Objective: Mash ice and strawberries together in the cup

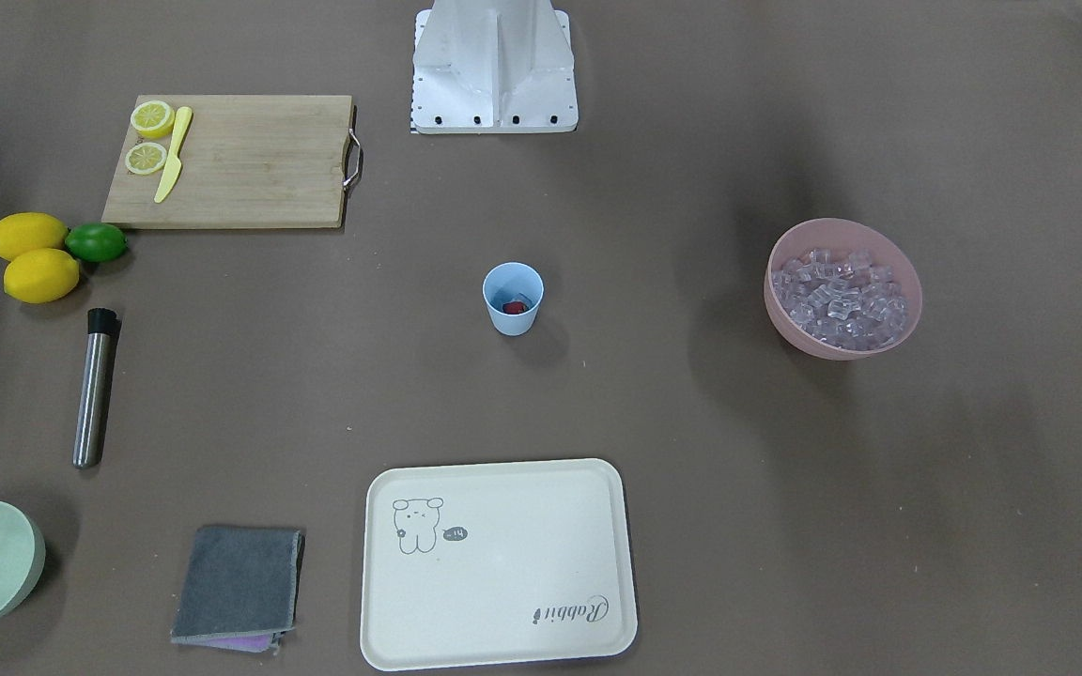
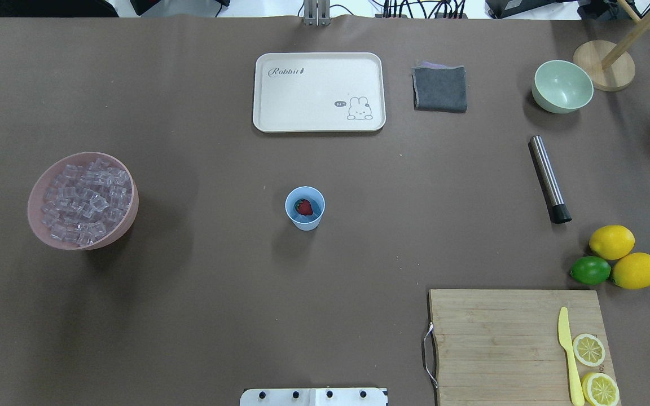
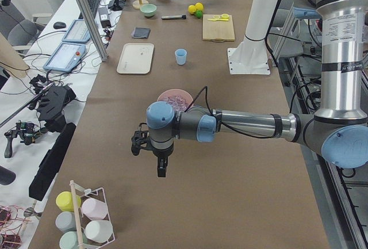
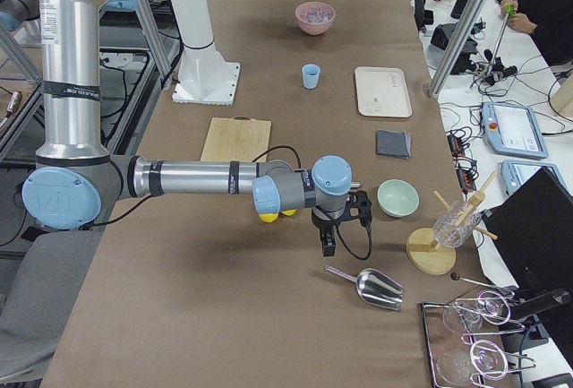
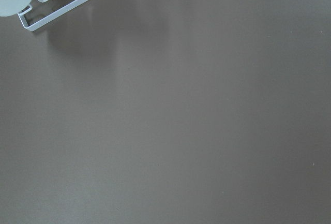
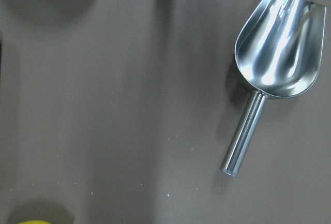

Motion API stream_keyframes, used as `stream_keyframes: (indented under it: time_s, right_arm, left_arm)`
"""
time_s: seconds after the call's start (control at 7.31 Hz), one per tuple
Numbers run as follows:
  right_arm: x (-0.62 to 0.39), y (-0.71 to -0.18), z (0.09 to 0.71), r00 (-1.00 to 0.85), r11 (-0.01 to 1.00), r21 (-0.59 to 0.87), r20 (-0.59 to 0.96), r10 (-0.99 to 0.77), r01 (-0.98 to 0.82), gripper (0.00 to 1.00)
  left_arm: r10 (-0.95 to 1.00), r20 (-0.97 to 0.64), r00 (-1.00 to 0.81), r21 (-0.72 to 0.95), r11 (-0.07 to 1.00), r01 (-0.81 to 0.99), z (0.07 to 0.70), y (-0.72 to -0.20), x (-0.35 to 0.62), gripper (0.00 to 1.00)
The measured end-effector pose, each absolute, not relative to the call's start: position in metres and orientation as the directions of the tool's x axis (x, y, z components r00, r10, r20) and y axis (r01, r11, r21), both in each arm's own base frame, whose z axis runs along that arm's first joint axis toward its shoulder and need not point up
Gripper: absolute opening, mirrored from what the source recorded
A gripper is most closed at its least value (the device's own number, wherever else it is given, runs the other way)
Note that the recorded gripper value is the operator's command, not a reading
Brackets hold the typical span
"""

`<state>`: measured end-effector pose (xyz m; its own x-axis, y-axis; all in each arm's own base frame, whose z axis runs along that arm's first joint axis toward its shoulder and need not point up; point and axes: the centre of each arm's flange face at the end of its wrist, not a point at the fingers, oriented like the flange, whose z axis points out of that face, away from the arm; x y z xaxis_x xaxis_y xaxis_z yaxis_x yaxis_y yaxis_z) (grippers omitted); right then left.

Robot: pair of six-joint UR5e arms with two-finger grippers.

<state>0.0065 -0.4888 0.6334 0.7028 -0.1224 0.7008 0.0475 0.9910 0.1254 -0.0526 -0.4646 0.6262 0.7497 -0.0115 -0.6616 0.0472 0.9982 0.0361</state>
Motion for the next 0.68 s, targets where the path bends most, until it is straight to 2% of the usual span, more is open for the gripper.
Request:
stream_keyframes:
  time_s: [0.68]
  right_arm:
    - [0.0057, -0.4852, 0.6353, 0.701, 0.991, 0.123, 0.702, -0.123, 0.051, 1.0]
  left_arm:
    - [-0.013, -0.662, 0.75, 0.035, 0.998, 0.048, 0.6265, -0.4627, -0.053, 0.98]
